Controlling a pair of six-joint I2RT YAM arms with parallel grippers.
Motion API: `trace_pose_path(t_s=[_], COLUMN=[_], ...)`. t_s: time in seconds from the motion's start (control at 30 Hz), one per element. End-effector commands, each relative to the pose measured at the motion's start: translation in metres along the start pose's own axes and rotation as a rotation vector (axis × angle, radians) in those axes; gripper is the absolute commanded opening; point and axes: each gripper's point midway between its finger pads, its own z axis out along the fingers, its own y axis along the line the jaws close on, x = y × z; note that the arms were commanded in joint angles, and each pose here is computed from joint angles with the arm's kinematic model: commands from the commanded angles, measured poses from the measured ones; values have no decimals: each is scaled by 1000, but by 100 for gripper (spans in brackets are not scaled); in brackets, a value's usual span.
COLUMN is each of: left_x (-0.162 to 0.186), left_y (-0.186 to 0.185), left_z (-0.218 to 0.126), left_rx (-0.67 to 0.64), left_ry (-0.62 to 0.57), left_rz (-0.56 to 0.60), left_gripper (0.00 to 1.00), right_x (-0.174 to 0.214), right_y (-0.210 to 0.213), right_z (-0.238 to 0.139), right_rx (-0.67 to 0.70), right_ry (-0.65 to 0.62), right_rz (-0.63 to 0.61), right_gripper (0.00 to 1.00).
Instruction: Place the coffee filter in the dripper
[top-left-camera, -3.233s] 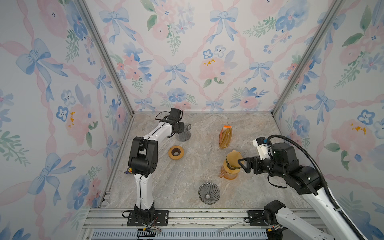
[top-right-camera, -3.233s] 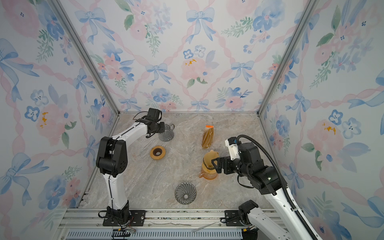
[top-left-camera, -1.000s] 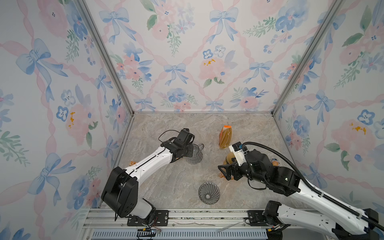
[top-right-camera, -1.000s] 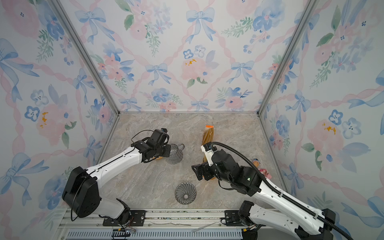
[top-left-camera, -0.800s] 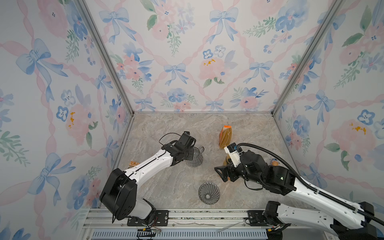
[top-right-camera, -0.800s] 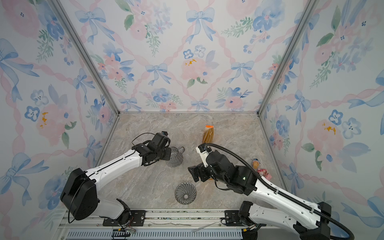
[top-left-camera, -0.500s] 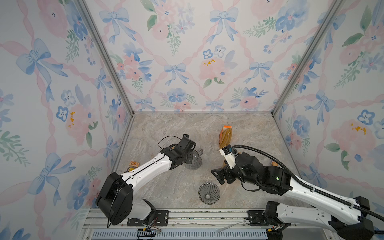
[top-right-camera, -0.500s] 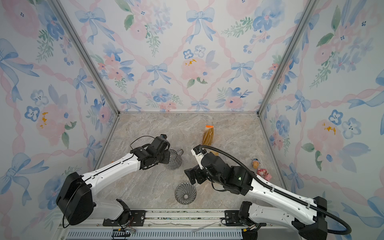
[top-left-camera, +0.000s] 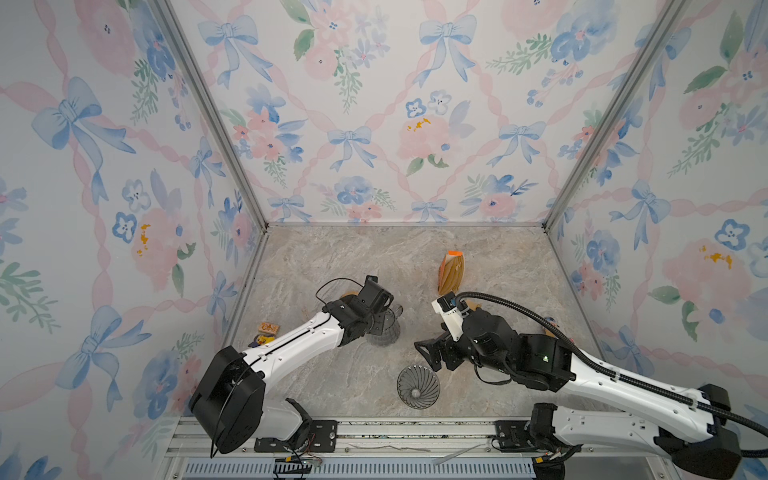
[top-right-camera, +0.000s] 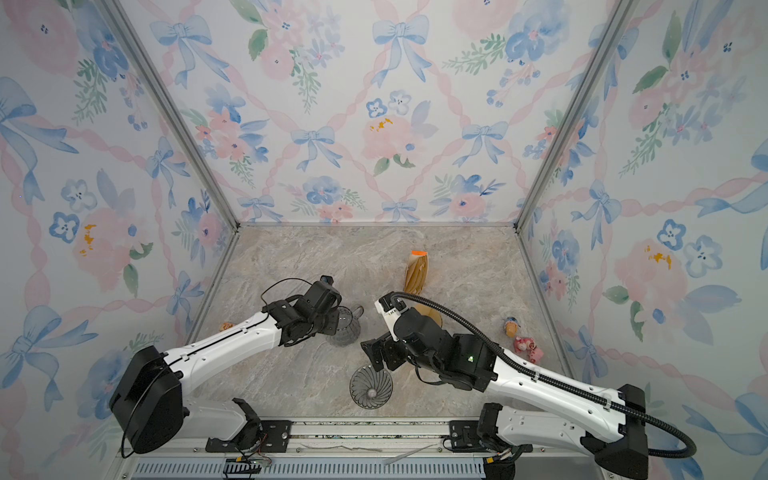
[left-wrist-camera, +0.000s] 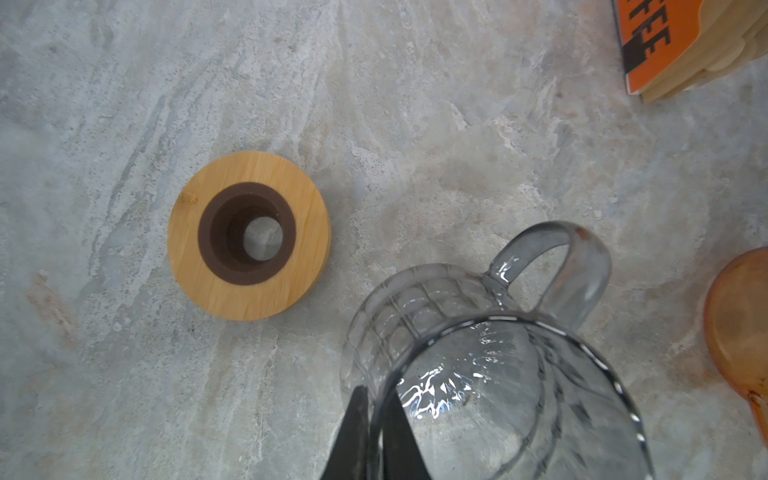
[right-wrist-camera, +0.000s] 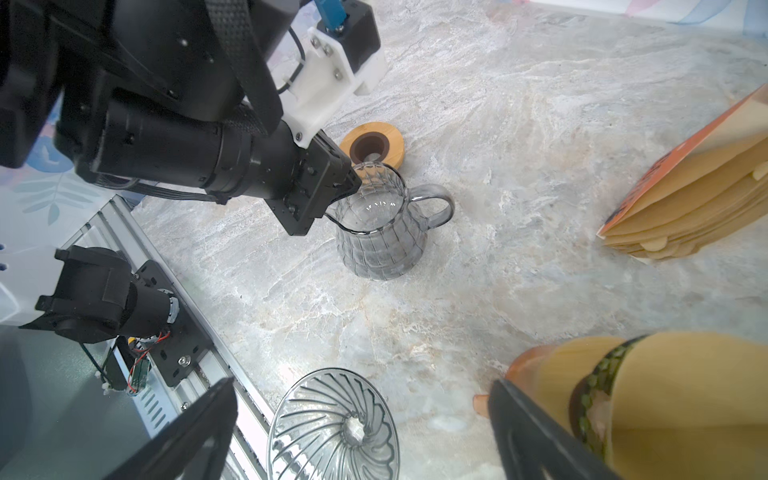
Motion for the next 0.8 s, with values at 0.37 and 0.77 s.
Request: trace_pose_path(t_s=[0.37, 0.77], left_x=[13, 23], left_y=[2, -7], left_z=[-1, 1], left_rx=[-16, 2], left_ry=[0, 19], left_rz=[-22, -22], left_gripper=[10, 12], right_x=[2, 8], right_y=[2, -3], right_z=[6, 5], right_rx=[7, 22], right_ry=[-13, -14], right_rz=[23, 35], right_gripper=[96, 96])
